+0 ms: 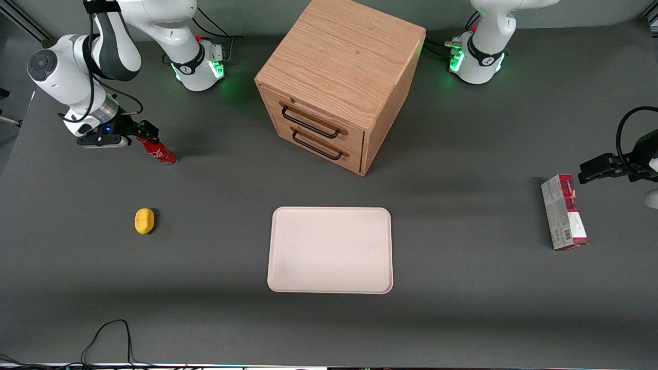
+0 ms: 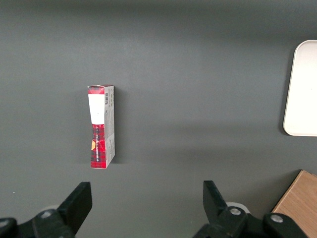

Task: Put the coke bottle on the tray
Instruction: 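Lower the open right gripper around the bottle's body and close it, then lift the red bottle off the table with the right gripper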

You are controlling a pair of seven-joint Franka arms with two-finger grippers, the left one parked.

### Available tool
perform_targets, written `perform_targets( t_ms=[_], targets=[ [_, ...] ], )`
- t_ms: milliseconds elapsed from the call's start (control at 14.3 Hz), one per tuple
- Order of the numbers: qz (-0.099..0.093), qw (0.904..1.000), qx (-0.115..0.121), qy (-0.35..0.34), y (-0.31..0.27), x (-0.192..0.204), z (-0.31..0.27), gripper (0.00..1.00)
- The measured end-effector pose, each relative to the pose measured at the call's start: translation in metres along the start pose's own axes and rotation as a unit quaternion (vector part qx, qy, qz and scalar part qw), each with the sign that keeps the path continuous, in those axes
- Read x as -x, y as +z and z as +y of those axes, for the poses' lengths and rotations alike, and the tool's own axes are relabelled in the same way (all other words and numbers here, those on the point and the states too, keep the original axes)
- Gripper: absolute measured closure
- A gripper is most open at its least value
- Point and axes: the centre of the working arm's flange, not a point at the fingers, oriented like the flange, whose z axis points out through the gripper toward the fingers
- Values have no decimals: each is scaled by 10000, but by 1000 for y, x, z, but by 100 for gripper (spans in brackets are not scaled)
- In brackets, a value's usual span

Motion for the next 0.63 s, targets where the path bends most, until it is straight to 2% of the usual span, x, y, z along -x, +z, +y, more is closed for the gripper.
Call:
perform_targets(
  t_ms=[280,631],
  targets=[
    [-6,10000,-1,-73,0,0,0,4],
    [-84,9999,-14,-89,1,2,0,59]
  ],
)
